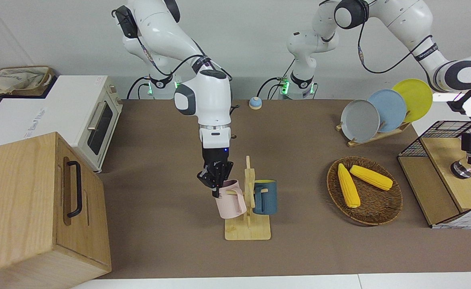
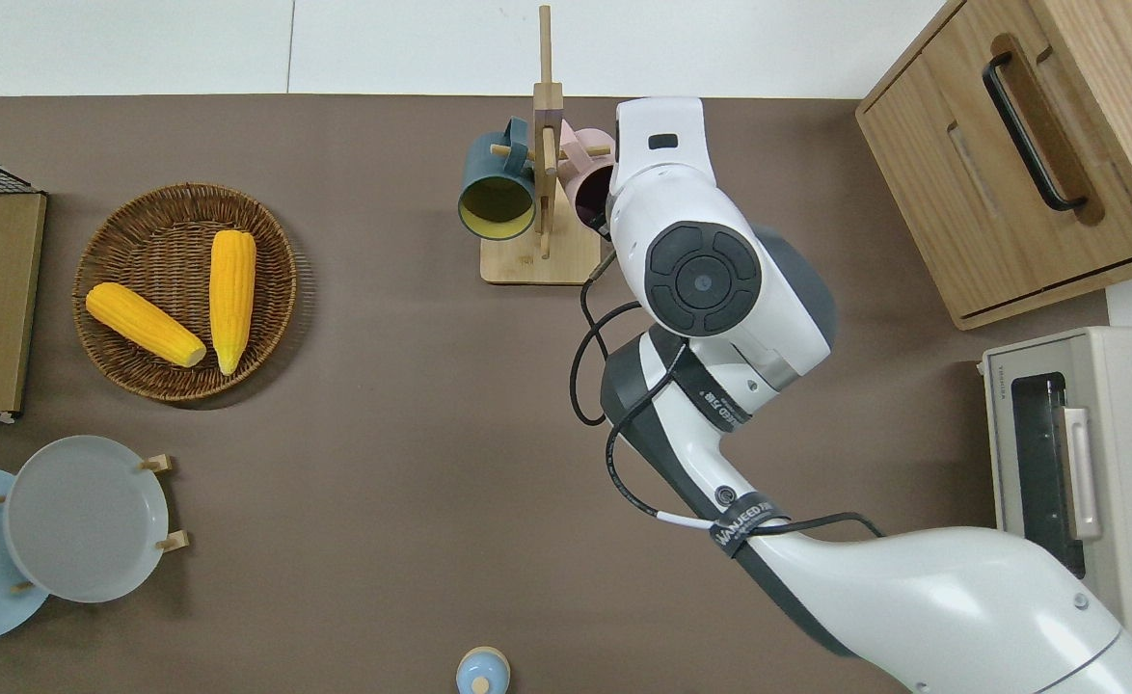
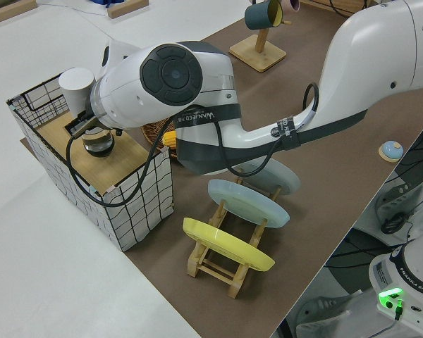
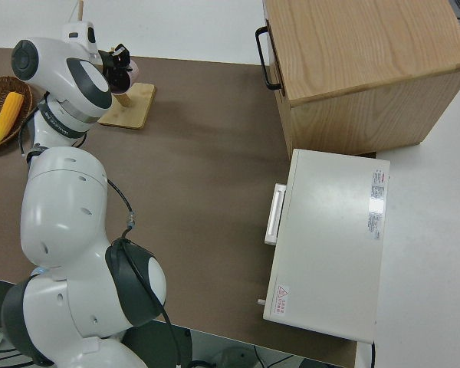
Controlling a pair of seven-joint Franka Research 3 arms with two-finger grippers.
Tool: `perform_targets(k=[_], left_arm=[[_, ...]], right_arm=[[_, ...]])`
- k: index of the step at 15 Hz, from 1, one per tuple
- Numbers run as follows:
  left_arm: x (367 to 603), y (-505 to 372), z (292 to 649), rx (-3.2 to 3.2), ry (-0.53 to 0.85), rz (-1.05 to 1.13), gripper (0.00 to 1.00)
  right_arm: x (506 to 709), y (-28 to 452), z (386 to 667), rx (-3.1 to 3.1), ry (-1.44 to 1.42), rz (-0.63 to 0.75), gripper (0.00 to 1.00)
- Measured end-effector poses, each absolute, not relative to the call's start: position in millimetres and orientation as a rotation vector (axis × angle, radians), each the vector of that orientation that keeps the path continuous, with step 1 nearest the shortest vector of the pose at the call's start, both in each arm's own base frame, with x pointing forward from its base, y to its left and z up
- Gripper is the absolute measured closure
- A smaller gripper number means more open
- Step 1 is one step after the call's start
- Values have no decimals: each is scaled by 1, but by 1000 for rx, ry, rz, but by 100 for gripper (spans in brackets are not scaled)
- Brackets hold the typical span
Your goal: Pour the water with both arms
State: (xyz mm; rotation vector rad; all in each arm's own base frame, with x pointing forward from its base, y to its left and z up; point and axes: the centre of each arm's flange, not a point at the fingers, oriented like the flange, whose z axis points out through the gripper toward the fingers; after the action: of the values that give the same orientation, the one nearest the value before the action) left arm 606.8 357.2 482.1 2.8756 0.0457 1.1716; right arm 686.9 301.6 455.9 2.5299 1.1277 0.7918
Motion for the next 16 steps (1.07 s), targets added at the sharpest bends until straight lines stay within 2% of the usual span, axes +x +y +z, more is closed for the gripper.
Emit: perform_targets(k=[16], left_arm=[[609, 357, 489, 2871, 51, 1189, 36]], right_arm=[[688, 297, 460, 2530, 1116, 799, 93]])
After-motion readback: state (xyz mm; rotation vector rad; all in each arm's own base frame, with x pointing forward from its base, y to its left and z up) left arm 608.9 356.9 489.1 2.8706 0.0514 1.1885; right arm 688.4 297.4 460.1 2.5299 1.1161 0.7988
